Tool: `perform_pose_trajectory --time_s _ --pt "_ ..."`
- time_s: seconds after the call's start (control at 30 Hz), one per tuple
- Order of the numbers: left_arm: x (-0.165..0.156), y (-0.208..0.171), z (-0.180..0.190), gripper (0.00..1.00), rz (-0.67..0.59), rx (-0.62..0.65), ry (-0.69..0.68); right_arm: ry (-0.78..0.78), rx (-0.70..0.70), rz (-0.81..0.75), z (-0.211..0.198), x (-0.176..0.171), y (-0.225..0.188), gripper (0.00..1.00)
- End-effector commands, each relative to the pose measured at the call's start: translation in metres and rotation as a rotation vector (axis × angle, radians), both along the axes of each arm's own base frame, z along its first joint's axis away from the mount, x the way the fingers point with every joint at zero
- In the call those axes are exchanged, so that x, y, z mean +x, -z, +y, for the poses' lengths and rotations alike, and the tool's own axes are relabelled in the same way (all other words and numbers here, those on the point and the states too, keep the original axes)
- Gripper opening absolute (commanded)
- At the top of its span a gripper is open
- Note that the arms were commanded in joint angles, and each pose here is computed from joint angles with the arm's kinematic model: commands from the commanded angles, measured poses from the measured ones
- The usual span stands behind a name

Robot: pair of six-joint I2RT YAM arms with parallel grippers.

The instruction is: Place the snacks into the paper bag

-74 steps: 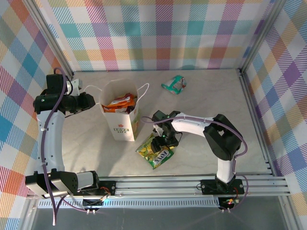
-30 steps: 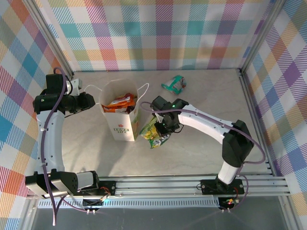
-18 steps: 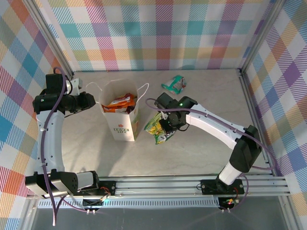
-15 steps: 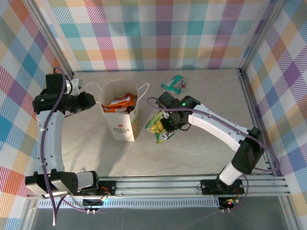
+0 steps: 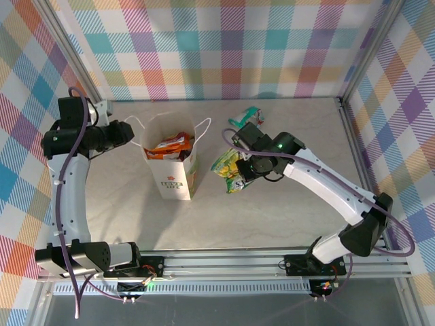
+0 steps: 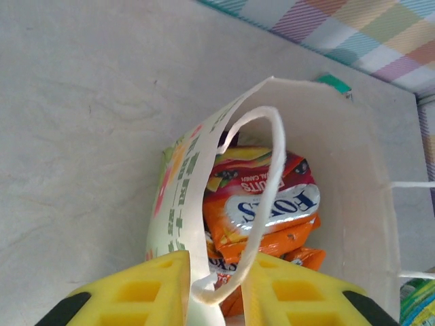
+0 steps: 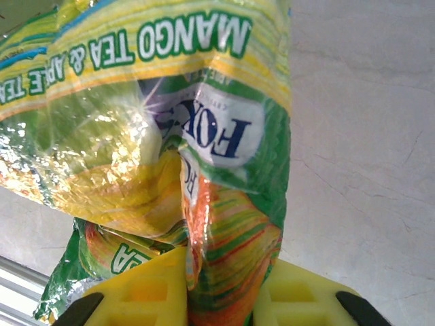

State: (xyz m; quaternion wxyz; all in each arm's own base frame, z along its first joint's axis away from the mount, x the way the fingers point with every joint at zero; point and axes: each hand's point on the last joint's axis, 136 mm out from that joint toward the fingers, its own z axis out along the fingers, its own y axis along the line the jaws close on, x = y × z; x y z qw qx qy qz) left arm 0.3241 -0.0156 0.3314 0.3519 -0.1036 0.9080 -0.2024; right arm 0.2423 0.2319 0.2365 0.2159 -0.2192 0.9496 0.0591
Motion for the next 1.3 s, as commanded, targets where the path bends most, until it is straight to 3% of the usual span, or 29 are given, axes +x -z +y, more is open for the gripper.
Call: perform_pose_trajectory --time_s 0.0,0.43,0.77,1.03,1.27 --pt "0.01 -0.013 0.007 0.27 -0.038 -0.016 -0.026 0.029 0.092 -0.083 -0.005 0.0 -0.044 0.09" --pt "0.026 -0.004 0.008 0.16 -0.025 -0.026 -0.022 -0.051 0.291 -0.192 0.019 0.002 -0.13 0.09" --pt "0.001 0.005 0.02 0.12 0.01 0.167 0.05 -0.152 0.501 -0.237 0.078 0.021 -0.184 0.08" --pt "-0.007 -0.003 0.016 0.12 -0.05 0.23 0.123 -0.176 0.57 -0.213 0.121 0.043 -0.191 0.07" --pt "-0.006 0.008 0.025 0.12 -0.015 0.268 0.089 -0.173 0.629 -0.186 0.154 0.056 -0.186 0.07"
